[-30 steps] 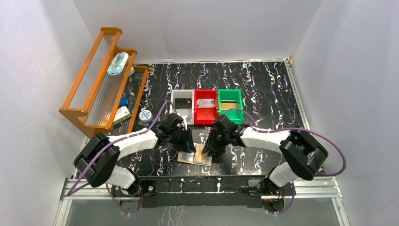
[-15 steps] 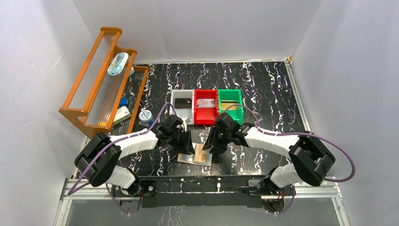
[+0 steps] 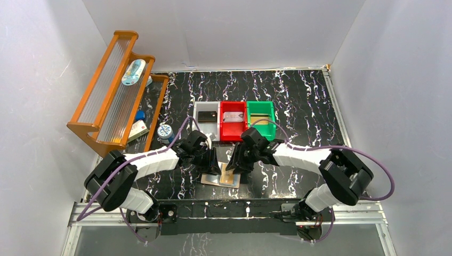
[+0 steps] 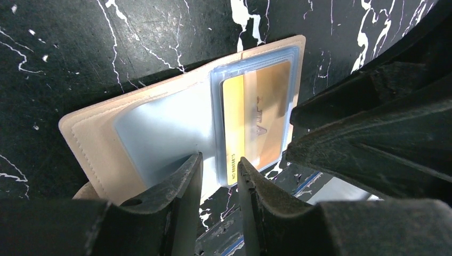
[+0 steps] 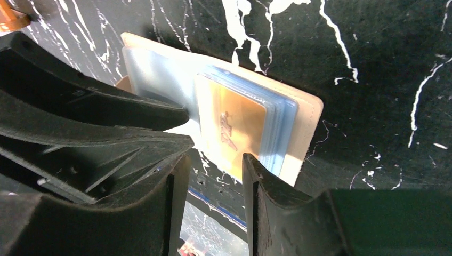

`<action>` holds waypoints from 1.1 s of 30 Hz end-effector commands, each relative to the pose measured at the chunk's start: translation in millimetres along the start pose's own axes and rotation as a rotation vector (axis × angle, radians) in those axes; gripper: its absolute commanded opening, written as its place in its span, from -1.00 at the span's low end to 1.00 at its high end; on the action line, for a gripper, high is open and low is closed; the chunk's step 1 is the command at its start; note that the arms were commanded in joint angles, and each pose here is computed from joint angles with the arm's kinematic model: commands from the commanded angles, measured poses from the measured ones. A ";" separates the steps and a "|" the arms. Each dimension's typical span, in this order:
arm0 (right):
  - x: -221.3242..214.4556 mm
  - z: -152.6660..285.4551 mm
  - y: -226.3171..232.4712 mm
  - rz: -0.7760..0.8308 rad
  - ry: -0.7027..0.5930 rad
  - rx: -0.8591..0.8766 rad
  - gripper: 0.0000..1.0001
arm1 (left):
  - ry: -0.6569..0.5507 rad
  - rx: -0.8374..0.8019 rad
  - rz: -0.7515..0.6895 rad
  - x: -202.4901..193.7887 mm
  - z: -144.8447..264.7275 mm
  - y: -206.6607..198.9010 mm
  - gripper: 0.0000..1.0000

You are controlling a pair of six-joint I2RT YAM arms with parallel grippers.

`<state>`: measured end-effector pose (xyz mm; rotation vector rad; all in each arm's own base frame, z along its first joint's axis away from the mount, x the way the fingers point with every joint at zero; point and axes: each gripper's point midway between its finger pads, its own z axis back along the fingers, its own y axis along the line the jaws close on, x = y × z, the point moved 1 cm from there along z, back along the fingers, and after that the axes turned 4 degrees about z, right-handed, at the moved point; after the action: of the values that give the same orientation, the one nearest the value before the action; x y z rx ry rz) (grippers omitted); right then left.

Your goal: Take the credit cards out of the card holder

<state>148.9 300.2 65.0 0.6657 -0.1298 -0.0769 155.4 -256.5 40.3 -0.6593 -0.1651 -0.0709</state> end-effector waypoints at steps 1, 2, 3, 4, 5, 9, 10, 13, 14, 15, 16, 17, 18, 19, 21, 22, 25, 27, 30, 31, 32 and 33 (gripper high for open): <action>-0.1 -5.6 4.2 -0.002 0.014 0.019 -0.02 | 0.005 -0.028 0.004 -3.5 5.2 -3.9 -0.42; -0.8 -7.0 2.9 -0.003 0.019 0.016 -0.02 | 0.006 -0.029 0.005 -3.6 5.1 -3.7 -0.42; -1.9 -8.9 0.7 -0.007 0.025 0.010 -0.02 | 0.006 -0.029 0.006 -4.2 4.9 -3.4 -0.42; -3.1 -10.5 -1.4 -0.009 0.030 0.006 -0.03 | 0.007 -0.033 0.007 -4.2 4.5 -3.8 -0.42; -4.2 -12.0 -3.8 -0.012 0.035 0.002 -0.03 | 0.009 -0.037 0.009 -4.9 3.9 -3.6 -0.42; -7.6 -16.2 -10.1 -0.026 0.046 -0.005 -0.06 | 0.026 -0.059 0.020 -9.0 0.4 -4.2 -0.42; -8.9 -16.8 -13.1 -0.032 0.047 -0.013 -0.07 | 0.034 -0.067 0.027 -11.2 -0.5 -4.3 -0.42; -11.3 -17.9 -21.0 -0.050 0.048 -0.041 -0.10 | 0.043 -0.077 0.043 -14.1 -3.5 -3.0 -0.42; -12.2 -18.3 -22.8 -0.053 0.051 -0.046 -0.10 | 0.046 -0.083 0.048 -15.1 -4.2 -3.3 -0.43; -13.0 -18.7 -24.4 -0.059 0.054 -0.050 -0.10 | 0.043 -0.092 0.052 -15.0 -4.9 -3.8 -0.44; -14.2 -19.0 -26.0 -0.064 0.058 -0.053 -0.10 | 0.046 -0.095 0.060 -16.4 -5.7 -3.4 -0.45; -15.5 -19.7 -27.9 -0.067 0.062 -0.059 -0.10 | 0.046 -0.107 0.066 -17.0 -6.6 -4.1 -0.46; -16.6 -20.3 -29.4 -0.072 0.066 -0.063 -0.10 | 0.046 -0.117 0.073 -18.0 -7.6 -4.7 -0.47; -17.7 -20.8 -31.4 -0.077 0.069 -0.067 -0.11 | 0.047 -0.128 0.076 -18.5 -8.7 -5.5 -0.51; -19.4 -22.0 -34.6 -0.084 0.072 -0.074 -0.11 | 0.054 -0.135 0.081 -19.8 -10.0 -5.6 -0.61; -20.1 -22.1 -35.4 -0.087 0.074 -0.075 -0.11 | 0.054 -0.136 0.083 -19.3 -10.4 -5.3 -0.66; -20.7 -23.3 -37.8 -0.093 0.077 -0.081 -0.11 | 0.044 -0.134 0.086 -17.3 -10.5 -5.2 -0.86; -21.8 -24.0 -38.6 -0.092 0.082 -0.084 -0.11 | 0.035 -0.126 0.091 -15.4 -10.8 -4.1 -1.00; -21.6 -24.2 -38.4 -0.093 0.082 -0.084 -0.11 | 0.030 -0.106 0.094 -14.1 -11.1 -0.8 -1.00; -21.4 -23.8 -38.3 -0.092 0.081 -0.084 -0.11 | 0.028 -0.096 0.096 -13.7 -11.1 0.7 -1.00; -20.7 -22.9 -37.6 -0.091 0.077 -0.085 -0.10 | 0.023 -0.083 0.096 -13.1 -10.7 3.0 -1.00; -19.6 -22.0 -37.3 -0.088 0.072 -0.089 -0.09 | 0.019 -0.070 0.095 -12.6 -10.0 4.8 -1.00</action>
<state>141.6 308.5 48.6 0.7081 -0.0504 -0.1249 140.5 -263.4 29.6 -0.7671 -0.0960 -0.0047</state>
